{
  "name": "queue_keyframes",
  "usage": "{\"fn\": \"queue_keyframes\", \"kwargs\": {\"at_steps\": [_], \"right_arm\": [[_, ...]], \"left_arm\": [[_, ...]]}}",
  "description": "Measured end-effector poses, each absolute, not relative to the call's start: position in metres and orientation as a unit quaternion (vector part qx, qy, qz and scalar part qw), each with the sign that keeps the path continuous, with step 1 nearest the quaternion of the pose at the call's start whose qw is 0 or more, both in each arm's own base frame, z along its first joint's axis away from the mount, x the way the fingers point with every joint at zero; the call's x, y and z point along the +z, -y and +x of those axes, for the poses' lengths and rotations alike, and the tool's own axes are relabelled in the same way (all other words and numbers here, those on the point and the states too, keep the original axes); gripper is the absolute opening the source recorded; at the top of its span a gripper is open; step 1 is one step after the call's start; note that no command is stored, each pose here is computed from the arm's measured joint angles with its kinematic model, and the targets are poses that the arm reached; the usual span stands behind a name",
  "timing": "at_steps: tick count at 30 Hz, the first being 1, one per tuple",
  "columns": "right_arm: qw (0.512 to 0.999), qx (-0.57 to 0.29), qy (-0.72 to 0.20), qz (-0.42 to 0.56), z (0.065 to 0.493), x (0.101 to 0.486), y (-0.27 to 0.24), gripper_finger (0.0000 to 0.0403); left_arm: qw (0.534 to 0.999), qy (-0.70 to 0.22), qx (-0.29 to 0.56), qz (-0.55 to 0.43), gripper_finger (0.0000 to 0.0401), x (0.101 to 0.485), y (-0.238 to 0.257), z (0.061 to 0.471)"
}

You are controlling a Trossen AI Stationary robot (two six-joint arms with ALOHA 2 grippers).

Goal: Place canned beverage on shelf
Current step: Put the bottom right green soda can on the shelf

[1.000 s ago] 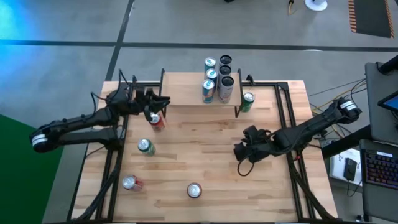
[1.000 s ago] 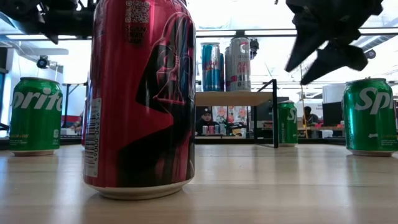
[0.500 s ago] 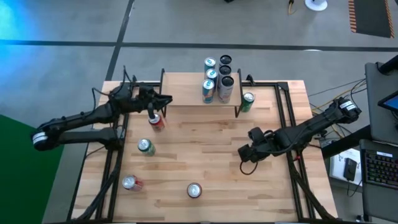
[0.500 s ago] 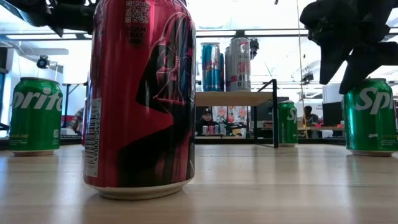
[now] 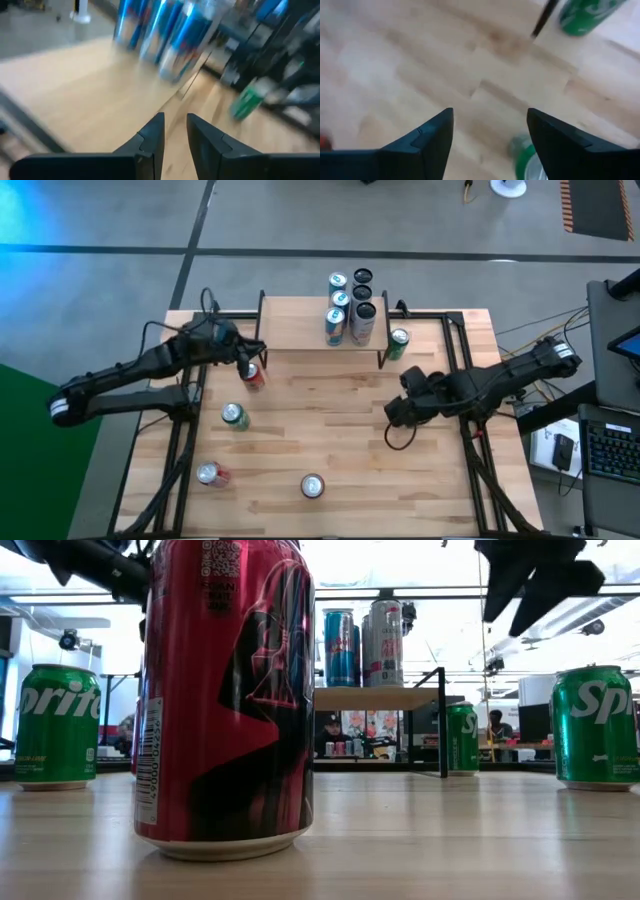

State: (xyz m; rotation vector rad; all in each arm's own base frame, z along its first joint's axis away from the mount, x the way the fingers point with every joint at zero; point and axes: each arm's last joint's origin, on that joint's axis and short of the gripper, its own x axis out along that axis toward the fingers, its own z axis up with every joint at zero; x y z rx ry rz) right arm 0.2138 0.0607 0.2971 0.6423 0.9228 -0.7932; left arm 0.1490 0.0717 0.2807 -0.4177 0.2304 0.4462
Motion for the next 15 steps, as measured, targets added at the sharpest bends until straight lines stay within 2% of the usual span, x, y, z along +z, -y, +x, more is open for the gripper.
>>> {"fn": "queue_keyframes", "kwargs": {"at_steps": [6, 11, 15], "right_arm": [[0.750, -0.281, -0.519, 0.300, 0.210, 0.306, -0.064, 0.0276], [0.697, -0.286, -0.579, 0.312, 0.200, 0.295, -0.064, 0.0285], [0.665, -0.287, -0.603, 0.334, 0.195, 0.281, -0.072, 0.0292]], "left_arm": [[0.917, -0.226, 0.255, -0.208, 0.0066, 0.280, -0.070, 0.142], [0.912, -0.259, 0.255, -0.190, 0.0066, 0.286, -0.070, 0.141], [0.885, -0.308, 0.299, -0.184, 0.0066, 0.280, -0.070, 0.135]]}}
